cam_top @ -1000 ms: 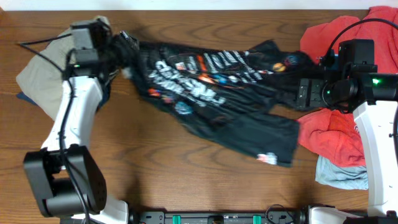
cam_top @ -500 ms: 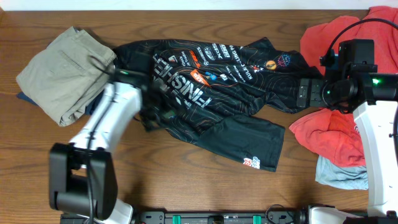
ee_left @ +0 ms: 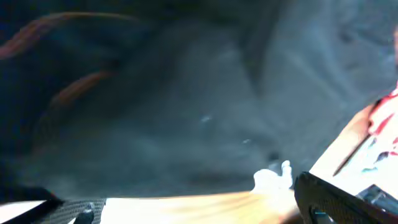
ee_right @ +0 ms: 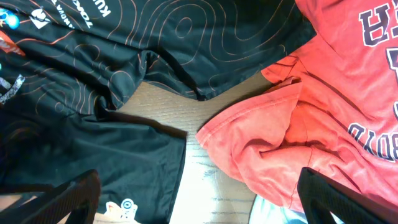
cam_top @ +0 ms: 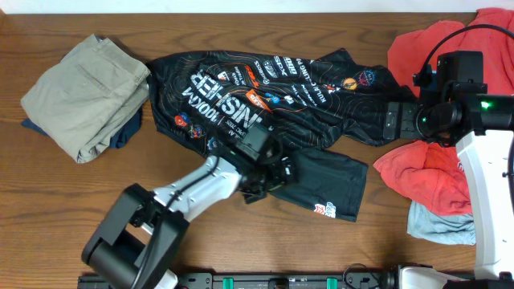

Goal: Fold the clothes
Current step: 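Pull the jersey left with the left gripper to spread it on the table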

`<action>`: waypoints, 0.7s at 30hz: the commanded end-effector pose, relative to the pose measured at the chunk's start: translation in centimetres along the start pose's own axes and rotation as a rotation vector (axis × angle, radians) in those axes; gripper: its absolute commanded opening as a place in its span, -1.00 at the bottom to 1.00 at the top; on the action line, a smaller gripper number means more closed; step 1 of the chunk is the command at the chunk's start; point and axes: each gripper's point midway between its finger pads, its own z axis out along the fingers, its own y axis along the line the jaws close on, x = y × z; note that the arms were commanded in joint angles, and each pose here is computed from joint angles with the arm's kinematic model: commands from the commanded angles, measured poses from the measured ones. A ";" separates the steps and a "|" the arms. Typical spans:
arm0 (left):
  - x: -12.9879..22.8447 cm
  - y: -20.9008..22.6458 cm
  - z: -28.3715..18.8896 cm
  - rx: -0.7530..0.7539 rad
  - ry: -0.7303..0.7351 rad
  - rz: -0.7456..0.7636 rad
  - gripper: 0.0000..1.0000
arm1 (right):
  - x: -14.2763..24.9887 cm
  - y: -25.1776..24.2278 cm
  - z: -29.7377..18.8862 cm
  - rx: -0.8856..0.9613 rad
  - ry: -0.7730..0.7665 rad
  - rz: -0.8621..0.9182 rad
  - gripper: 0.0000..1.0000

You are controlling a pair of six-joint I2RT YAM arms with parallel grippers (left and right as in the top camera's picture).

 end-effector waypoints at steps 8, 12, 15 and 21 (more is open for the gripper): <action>-2.3 3.2 1.4 -0.148 -0.175 -0.035 -0.42 | 0.0 -0.3 -0.4 0.007 -0.009 0.019 0.99; -3.5 3.9 0.9 -0.158 -0.207 -0.063 -0.88 | 0.1 -0.3 -0.4 0.007 -0.005 0.019 0.98; -4.0 4.7 0.5 -0.171 -0.209 -0.093 -0.88 | 0.2 -0.3 -0.4 0.008 -0.004 0.020 0.99; -2.1 11.2 -3.8 -0.387 -0.107 -0.191 -0.88 | 0.6 -1.6 -0.4 0.062 0.014 0.033 0.99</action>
